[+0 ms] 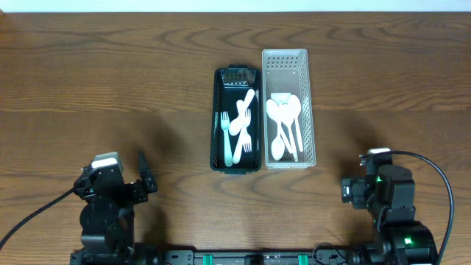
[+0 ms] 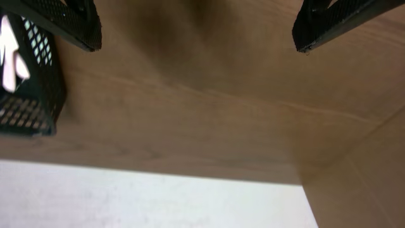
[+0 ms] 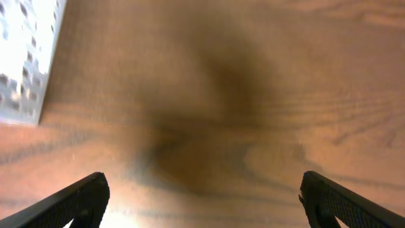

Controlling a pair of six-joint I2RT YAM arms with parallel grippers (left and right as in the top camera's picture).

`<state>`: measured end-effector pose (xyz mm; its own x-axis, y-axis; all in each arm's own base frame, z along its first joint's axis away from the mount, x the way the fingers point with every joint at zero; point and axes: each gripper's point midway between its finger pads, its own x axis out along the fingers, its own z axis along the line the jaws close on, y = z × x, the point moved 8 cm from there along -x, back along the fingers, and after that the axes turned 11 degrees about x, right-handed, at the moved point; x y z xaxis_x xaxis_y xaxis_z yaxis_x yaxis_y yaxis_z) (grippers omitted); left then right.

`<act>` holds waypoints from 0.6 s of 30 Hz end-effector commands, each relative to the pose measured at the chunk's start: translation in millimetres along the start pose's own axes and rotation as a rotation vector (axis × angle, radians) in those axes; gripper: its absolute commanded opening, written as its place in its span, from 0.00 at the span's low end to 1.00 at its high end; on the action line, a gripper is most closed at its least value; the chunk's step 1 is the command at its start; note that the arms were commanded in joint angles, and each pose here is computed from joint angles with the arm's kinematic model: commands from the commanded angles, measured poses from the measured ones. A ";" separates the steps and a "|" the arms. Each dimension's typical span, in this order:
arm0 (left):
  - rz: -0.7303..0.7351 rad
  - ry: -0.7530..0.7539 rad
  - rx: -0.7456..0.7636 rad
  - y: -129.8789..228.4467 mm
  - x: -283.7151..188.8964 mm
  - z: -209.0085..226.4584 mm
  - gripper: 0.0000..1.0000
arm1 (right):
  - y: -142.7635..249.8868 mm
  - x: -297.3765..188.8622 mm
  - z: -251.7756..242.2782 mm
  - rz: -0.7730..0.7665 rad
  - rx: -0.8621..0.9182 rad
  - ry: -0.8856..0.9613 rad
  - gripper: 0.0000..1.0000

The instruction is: Pack container

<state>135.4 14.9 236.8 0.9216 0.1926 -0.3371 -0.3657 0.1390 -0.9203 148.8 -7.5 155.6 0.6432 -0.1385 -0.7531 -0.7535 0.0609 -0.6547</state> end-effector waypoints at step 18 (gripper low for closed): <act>0.350 0.047 0.099 58.5 -11.6 -4.6 0.98 | 14.8 -49.7 -8.0 -0.294 0.041 -0.049 0.99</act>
<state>106.1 16.6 186.6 0.7468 0.2024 -0.6335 -0.6633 0.1578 -0.7315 109.0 -9.1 181.4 0.8130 -0.1258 -0.5686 -0.5651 0.0652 -0.8224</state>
